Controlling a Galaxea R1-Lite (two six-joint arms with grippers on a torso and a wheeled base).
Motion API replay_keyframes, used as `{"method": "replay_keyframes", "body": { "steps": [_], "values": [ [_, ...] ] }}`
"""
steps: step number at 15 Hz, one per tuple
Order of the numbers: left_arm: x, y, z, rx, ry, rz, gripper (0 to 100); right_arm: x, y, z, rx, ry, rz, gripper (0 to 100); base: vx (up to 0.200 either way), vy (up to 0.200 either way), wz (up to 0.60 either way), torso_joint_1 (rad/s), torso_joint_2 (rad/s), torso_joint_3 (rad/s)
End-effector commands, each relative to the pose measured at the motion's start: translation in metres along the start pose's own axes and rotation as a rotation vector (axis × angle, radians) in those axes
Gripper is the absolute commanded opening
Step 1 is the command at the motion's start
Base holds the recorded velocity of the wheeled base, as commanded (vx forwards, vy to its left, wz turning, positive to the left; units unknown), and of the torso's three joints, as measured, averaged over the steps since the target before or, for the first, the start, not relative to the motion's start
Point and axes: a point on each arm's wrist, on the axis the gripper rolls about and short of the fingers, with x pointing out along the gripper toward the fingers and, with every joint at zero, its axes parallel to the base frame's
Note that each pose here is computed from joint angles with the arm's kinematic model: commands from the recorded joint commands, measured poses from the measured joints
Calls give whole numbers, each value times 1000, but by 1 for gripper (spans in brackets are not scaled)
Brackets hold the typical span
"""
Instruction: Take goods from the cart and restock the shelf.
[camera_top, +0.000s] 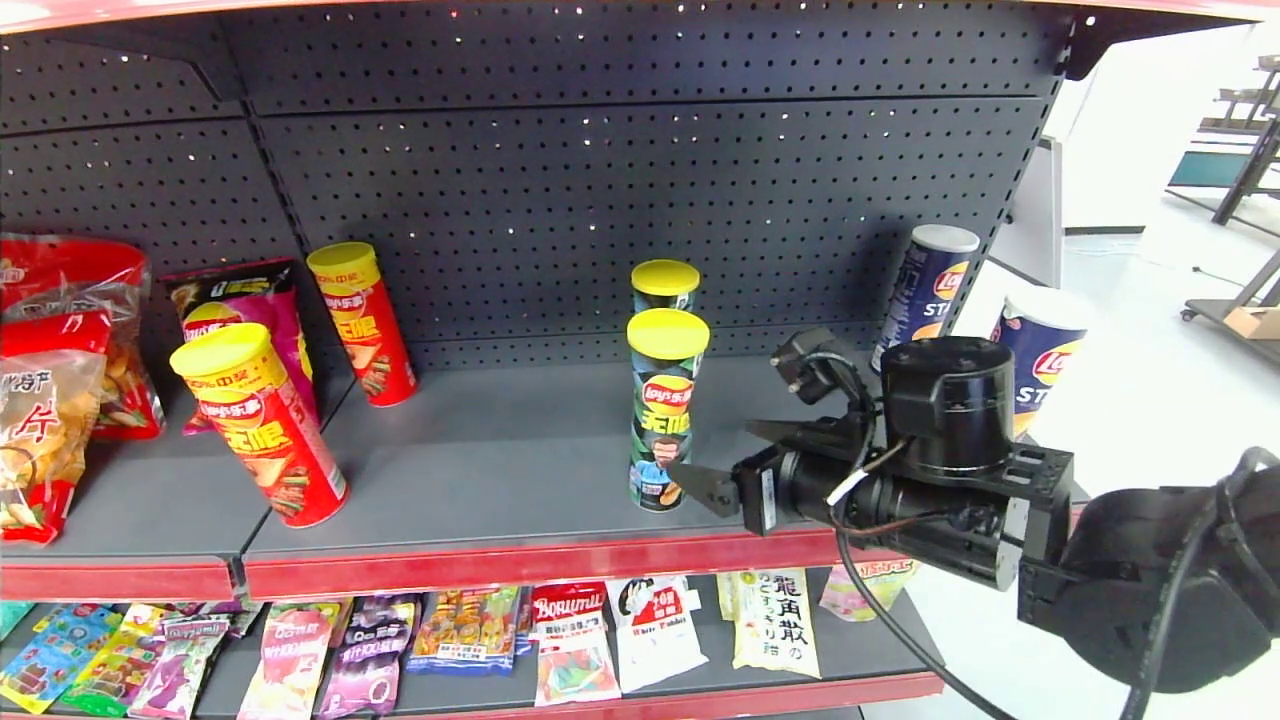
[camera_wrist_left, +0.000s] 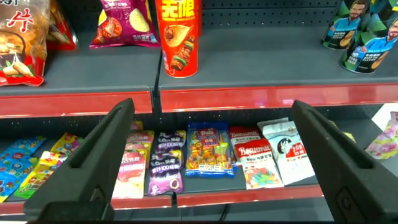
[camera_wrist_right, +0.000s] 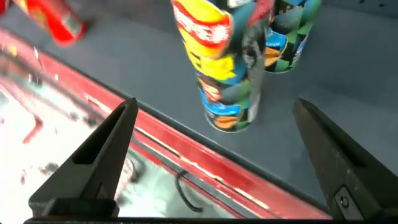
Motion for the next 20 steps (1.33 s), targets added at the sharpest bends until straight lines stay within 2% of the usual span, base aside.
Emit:
{"method": "replay_keyframes", "body": {
  "steps": [1, 4, 9, 13, 17, 20],
  "values": [
    [0, 0, 0, 0, 0, 1, 100, -19, -16, -8, -27, 23, 14, 100, 0, 0, 0, 0, 0, 0],
    [0, 0, 0, 0, 1, 1, 100, -34, -32, -12, -15, 23, -14, 100, 0, 0, 0, 0, 0, 0],
    [0, 0, 0, 0, 0, 1, 100, -44, -46, -21, 4, 6, 106, 100, 0, 0, 0, 0, 0, 0],
    [0, 0, 0, 0, 0, 1, 100, -40, -47, -20, 5, 6, 174, 100, 0, 0, 0, 0, 0, 0],
    [0, 0, 0, 0, 0, 1, 100, -31, -35, -21, -10, 10, 231, 100, 0, 0, 0, 0, 0, 0],
    [0, 0, 0, 0, 0, 1, 100, -12, -44, -20, -14, -48, 330, 100, 0, 0, 0, 0, 0, 0]
  ]
}}
